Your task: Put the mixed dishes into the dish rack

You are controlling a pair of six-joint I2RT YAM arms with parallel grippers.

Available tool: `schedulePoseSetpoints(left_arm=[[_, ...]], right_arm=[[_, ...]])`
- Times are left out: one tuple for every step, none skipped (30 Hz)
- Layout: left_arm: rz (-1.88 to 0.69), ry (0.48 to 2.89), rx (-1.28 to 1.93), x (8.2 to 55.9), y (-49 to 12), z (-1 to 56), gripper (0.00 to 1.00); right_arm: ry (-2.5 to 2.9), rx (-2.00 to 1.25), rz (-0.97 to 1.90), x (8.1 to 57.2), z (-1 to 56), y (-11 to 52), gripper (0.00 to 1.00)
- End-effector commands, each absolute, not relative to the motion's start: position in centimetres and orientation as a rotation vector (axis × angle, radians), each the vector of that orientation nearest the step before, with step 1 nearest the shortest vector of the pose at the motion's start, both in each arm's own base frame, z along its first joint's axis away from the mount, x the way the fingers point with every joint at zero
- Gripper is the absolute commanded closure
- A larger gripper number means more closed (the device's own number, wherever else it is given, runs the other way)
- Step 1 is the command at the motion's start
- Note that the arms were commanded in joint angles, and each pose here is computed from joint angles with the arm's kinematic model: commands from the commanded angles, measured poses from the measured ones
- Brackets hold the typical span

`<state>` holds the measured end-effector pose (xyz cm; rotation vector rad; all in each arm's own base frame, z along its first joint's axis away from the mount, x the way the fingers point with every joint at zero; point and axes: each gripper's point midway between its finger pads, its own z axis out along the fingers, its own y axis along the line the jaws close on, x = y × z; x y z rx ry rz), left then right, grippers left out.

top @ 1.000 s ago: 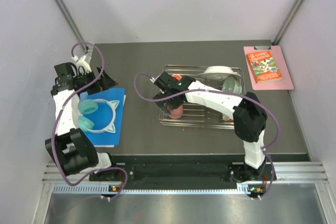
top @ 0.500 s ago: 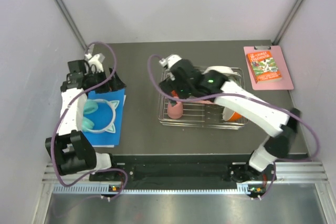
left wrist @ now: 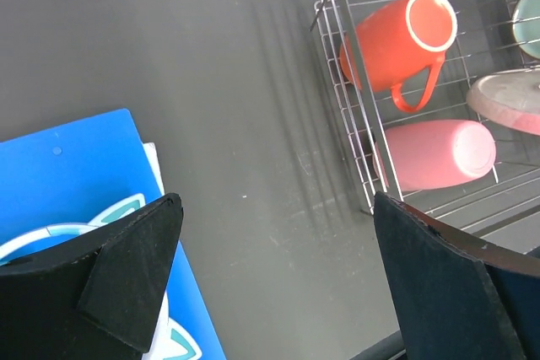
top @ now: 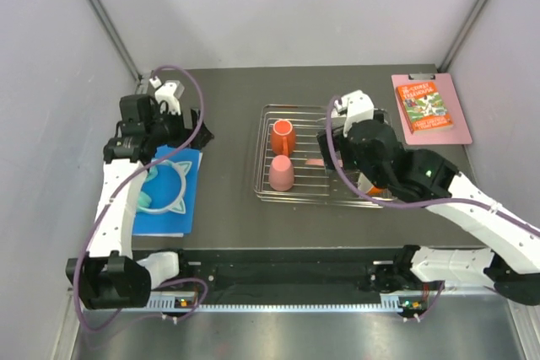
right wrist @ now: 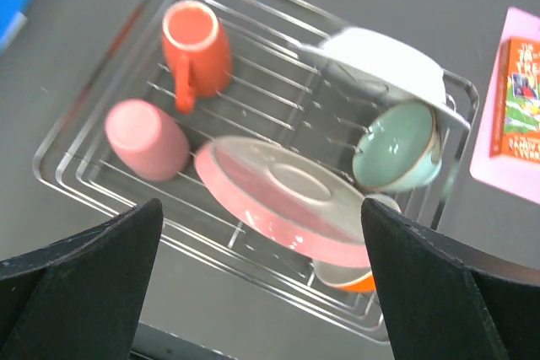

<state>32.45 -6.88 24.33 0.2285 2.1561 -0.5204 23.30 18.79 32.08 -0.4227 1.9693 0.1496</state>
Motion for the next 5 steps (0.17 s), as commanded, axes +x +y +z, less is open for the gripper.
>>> schedulePoseSetpoints(left_arm=[[-0.482,2.083,0.25,32.29,-6.81,25.92,0.01],[-0.484,2.088,0.248,32.14,-6.83,25.68,0.01],[-0.485,2.088,0.247,32.06,-6.86,25.63,0.01],[-0.479,2.087,0.245,32.04,-6.76,25.65,0.01],[-0.478,2.091,0.241,31.96,-6.72,25.44,0.01]], right_arm=[[1.936,-0.355,0.115,23.47,32.61,17.52,0.0],[1.937,-0.356,0.114,23.42,32.54,17.44,0.0],[1.937,-0.352,0.106,23.47,32.55,17.3,0.0],[1.936,-0.349,0.108,23.37,32.68,17.16,0.0],[1.933,-0.343,0.111,23.33,32.77,17.08,0.0]])
